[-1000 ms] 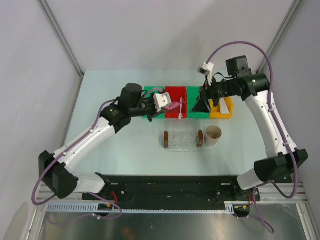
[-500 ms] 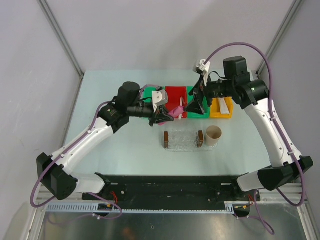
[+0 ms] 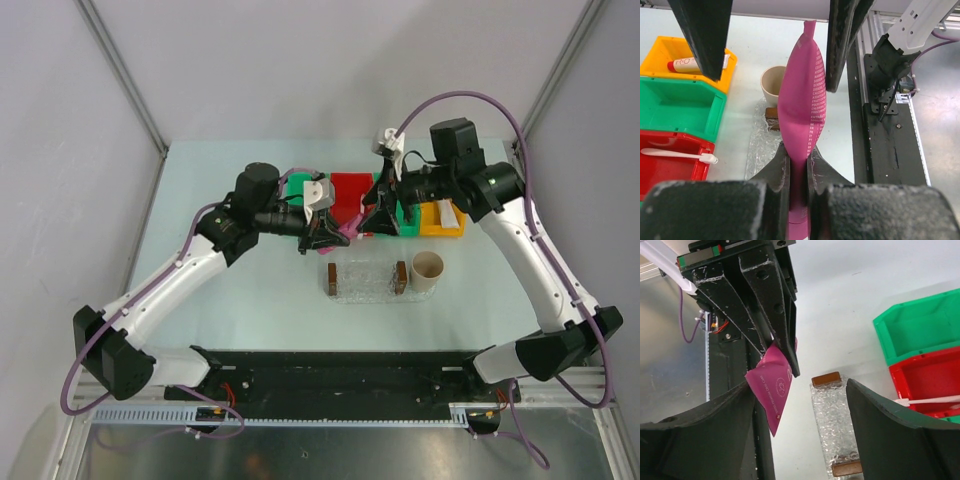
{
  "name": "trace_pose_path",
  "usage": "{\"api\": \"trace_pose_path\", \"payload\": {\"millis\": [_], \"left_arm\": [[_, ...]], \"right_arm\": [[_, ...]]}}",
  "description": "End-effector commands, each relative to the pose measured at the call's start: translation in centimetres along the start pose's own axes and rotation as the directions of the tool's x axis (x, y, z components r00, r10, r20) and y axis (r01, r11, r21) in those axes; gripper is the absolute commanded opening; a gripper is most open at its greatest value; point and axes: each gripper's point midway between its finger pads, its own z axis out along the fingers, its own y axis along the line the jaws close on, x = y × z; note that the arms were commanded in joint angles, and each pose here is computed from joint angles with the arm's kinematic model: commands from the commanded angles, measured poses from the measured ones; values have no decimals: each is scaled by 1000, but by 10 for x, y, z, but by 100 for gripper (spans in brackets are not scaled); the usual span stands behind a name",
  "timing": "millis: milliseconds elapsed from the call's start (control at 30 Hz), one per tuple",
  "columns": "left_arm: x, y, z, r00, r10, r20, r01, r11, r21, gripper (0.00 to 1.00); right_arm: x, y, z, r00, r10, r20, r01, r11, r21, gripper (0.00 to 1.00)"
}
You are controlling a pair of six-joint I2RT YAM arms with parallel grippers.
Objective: Prepare toiletry sets of a toothbrush and toothpaste on the tray
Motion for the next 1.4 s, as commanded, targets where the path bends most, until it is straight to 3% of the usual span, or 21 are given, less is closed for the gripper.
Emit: {"api": "trace_pose_path", "payload": {"millis": [0,233,400,433,533,600,633,733,867,1133,1367], "left_arm": [[-33,-9,-2,996,33,78,-36,999,40,0],[-33,-8,-1,996,29,80,-33,998,46,0],[-28,-7,1,997,20,71,-24,998,50,3],[-28,-6,2,997,19,70,-22,998,50,7],[-27,-5,2,997,19,69,-22,999,47,18],[-26,-3,3,998,18,67,-21,999,40,27],[-26,-2,2,998,24,66,-26,999,31,42],[-24,4,0,998,35,60,-35,999,-10,66],[-25,12,-8,996,64,59,-60,996,-70,83],[-2,45,-43,987,158,-17,-156,944,-291,95],[24,73,-83,980,160,-115,-196,856,-479,96]], "right_arm": [[3,0,10,1000,1,3,-1,1000,-25,74],[3,3,16,1000,1,-2,-1,999,-34,55],[3,3,17,1000,4,-4,-4,999,-32,23],[3,4,18,1000,4,-7,-4,999,-32,12],[5,1,18,1000,4,-16,-4,1000,-14,1],[6,-2,16,1000,4,-24,-4,1000,12,0],[7,-4,16,1000,8,-29,-7,1000,27,0],[9,-13,13,999,11,-46,-7,996,86,0],[20,-25,8,995,41,-94,-25,986,166,0],[41,-53,-1,972,78,-221,7,934,358,0],[58,-59,9,937,108,-333,37,915,401,0]]}}
